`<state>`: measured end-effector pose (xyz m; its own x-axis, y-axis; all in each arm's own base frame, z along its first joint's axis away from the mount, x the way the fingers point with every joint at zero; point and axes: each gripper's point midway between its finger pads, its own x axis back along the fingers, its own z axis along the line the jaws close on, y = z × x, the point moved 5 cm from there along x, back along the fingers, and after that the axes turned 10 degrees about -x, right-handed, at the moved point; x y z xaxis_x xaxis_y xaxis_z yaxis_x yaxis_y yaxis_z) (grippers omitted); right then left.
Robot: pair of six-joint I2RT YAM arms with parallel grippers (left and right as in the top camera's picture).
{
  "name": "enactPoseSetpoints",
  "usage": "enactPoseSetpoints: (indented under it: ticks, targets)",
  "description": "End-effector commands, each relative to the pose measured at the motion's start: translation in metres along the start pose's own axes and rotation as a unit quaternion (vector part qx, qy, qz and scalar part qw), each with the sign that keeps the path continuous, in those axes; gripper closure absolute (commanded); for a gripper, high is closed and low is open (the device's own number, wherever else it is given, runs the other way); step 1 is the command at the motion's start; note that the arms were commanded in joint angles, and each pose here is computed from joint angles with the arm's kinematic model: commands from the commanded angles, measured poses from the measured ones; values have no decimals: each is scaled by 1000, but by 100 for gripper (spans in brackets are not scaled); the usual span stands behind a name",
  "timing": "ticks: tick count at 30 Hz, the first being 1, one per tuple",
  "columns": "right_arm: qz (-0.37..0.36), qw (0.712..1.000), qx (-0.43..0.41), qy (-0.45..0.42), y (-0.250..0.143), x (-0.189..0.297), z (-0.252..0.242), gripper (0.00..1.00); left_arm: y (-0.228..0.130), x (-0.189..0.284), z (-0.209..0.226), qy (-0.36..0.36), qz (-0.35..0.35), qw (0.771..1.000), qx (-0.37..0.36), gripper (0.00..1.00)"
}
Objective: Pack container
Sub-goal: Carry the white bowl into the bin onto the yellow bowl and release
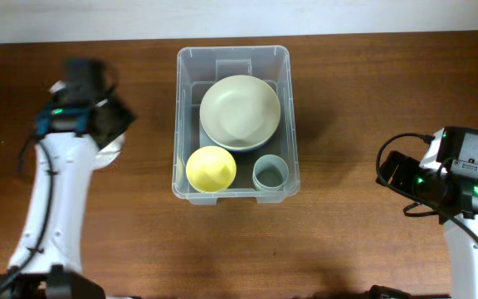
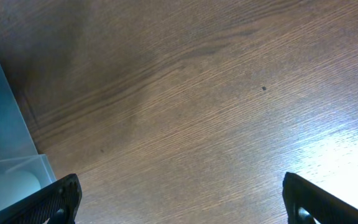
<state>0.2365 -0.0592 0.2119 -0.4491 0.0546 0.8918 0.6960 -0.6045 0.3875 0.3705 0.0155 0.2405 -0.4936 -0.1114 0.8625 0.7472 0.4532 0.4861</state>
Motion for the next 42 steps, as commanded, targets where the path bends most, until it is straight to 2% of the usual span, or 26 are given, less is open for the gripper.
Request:
enactPoseSetpoints:
  ticks: [1,5,7,12,19,20,23,24,26,32,36,38,40,42]
  targets:
    - [-1,1000,0,-4,0,0,-3,1,-14,51,-82,-81,-49,986,-136,100]
    - [-2,1000,0,-4,0,0,-3,1,-47,66,-132,-131,-56,961,-239,100]
    - [-2,1000,0,-4,0,0,-3,1,-72,71,-156,-152,-51,941,-299,99]
    - [-4,1000,0,-3,2,0,-2,1,-116,49,-171,-134,17,926,-354,99]
    - [-4,1000,0,-3,1,0,-2,1,-159,7,-173,-136,149,907,-370,99]
    - [-4,1000,0,-3,2,0,-2,1,-162,2,-172,-131,159,905,-372,96]
    - [-4,1000,0,-3,2,0,-2,1,-167,-6,-170,-120,174,903,-374,64]
    - [-4,1000,0,-3,2,0,-2,1,-167,-7,-170,-120,174,903,-374,57]
    - [-4,1000,0,-3,1,0,-2,1,-163,-7,-172,-119,164,905,-374,44]
    - [-4,1000,0,-3,1,0,-2,1,-126,14,-170,-70,85,921,-374,42]
    - [-3,1000,0,-4,1,0,-2,1,-79,40,-159,-47,16,939,-340,42]
    - [-2,1000,0,-4,0,0,-3,1,-44,56,-138,-27,-28,953,-300,38]
    - [-3,1000,0,-3,1,0,-2,1,-24,61,-120,-19,-43,961,-271,30]
    - [-5,1000,2,7,2,0,1,1,-6,59,-96,-1,-47,970,-239,8]
